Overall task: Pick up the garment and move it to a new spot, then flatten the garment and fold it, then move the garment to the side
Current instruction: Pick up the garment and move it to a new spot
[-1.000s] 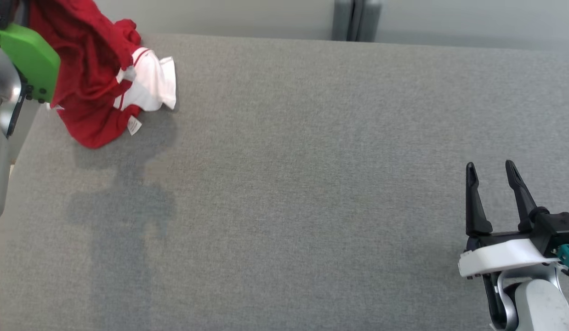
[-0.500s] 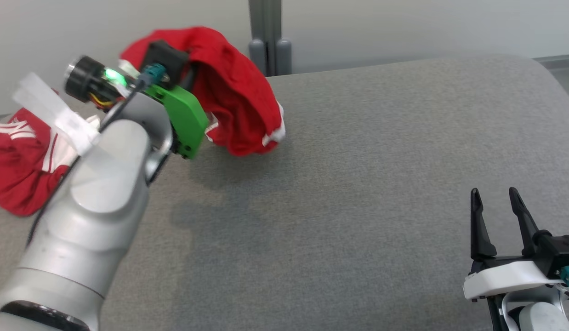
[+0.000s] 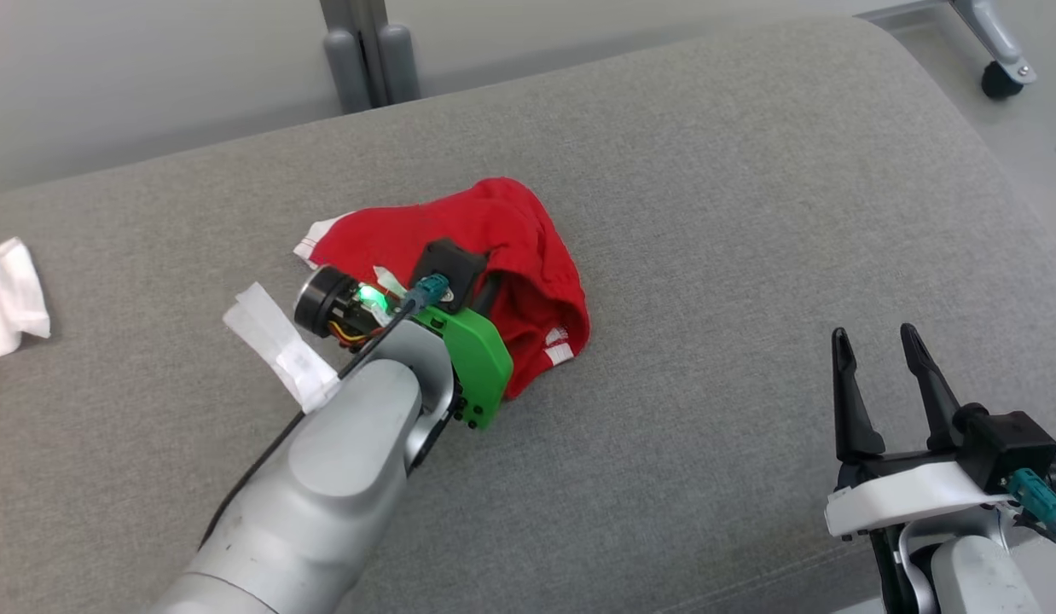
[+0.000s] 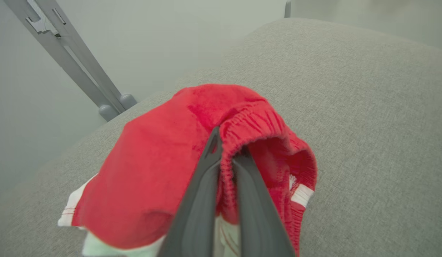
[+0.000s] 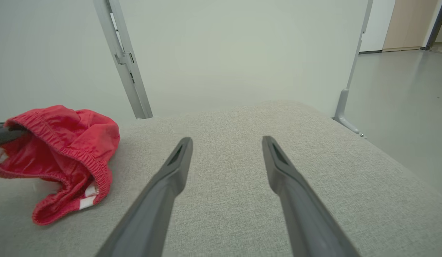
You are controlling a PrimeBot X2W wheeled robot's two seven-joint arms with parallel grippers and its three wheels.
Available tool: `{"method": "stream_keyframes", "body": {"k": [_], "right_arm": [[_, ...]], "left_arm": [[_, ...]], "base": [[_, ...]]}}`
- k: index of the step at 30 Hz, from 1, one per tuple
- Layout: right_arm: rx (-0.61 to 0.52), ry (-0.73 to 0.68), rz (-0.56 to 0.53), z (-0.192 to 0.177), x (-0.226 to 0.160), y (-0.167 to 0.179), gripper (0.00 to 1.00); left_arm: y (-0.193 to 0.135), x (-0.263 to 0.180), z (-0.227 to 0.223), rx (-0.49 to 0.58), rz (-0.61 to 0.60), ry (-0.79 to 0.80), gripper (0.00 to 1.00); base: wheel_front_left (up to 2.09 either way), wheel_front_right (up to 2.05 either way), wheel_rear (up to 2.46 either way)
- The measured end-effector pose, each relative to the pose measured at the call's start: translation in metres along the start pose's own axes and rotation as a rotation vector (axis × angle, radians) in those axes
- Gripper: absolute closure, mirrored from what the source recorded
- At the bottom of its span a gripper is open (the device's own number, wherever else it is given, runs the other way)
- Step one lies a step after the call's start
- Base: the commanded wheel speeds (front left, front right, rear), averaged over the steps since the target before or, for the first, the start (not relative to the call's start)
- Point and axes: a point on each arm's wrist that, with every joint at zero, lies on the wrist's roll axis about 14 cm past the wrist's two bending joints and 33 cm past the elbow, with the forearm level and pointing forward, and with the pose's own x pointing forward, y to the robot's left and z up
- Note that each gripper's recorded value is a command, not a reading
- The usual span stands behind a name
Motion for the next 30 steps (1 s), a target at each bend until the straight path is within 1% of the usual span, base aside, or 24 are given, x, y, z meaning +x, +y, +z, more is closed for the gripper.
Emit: {"method": "stream_keyframes", "body": {"k": [1,2,3,4,5,11,20,26,30], "right_arm": [[0.002,0.009,-0.007,-0.003,0.000,-0.002,0.00],[0.002,0.017,-0.013,-0.005,0.000,-0.004,0.00],[0.000,0.022,-0.017,-0.007,0.000,-0.005,0.00],[-0.002,0.028,-0.020,-0.009,0.001,-0.006,0.00],[-0.003,0.035,-0.023,-0.011,0.001,-0.007,0.00],[0.001,0.055,-0.004,-0.018,0.007,0.000,0.00],[0.009,0.038,0.045,-0.016,0.019,0.016,0.00],[0.005,0.006,0.074,-0.006,0.021,0.025,0.00],[0.008,-0.013,0.096,0.000,0.020,0.032,0.00]], "left_arm": [[-0.008,0.003,-0.004,-0.008,-0.022,0.000,1.00],[-0.017,0.006,-0.005,-0.023,-0.045,-0.009,0.93],[-0.023,0.007,-0.007,-0.029,-0.061,-0.013,0.64],[-0.030,0.009,-0.010,-0.036,-0.075,-0.014,0.42],[-0.034,0.010,-0.012,-0.044,-0.082,-0.019,0.00],[-0.041,0.007,-0.014,-0.075,-0.070,-0.064,0.00],[-0.017,-0.008,0.010,-0.127,0.040,-0.170,0.00],[0.008,-0.032,0.022,-0.181,0.165,-0.228,0.00],[0.030,-0.060,0.013,-0.216,0.275,-0.242,0.00]], "base": [[0.00,0.00,0.00],[0.00,0.00,0.00],[0.00,0.00,0.00],[0.00,0.00,0.00],[0.00,0.00,0.00],[0.00,0.00,0.00],[0.00,0.00,0.00],[0.00,0.00,0.00],[0.00,0.00,0.00]]}}
